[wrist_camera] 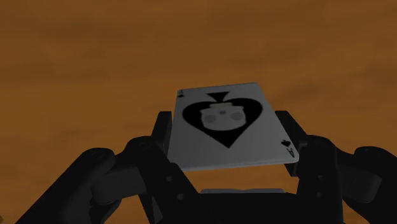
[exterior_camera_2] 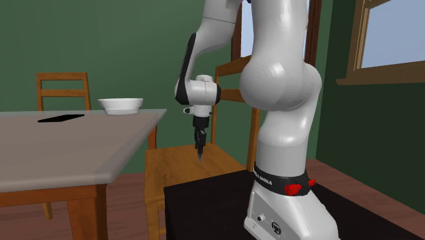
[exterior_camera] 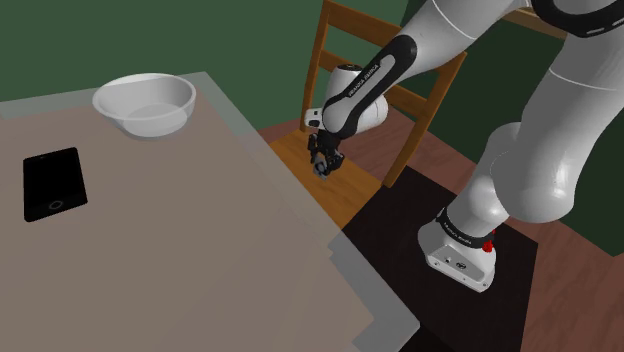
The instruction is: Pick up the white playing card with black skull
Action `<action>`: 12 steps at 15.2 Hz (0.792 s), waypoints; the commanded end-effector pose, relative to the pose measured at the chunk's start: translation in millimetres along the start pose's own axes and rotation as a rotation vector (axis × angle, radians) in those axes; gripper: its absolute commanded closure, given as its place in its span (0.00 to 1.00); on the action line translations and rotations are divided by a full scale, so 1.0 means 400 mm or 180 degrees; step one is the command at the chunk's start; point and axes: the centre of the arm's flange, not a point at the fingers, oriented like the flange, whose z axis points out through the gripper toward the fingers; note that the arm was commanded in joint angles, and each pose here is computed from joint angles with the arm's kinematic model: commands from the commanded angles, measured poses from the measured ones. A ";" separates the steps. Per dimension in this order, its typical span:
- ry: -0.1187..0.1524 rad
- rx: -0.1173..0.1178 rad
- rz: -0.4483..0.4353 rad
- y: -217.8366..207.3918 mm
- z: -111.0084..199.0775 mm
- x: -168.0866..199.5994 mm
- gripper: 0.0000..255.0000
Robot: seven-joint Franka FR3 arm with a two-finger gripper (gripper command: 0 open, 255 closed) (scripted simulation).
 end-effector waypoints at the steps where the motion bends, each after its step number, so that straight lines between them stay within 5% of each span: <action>1: -0.0001 0.0000 0.0000 0.001 -0.019 0.003 1.00; 12: -0.0001 0.0000 0.0000 0.000 -0.164 0.017 1.00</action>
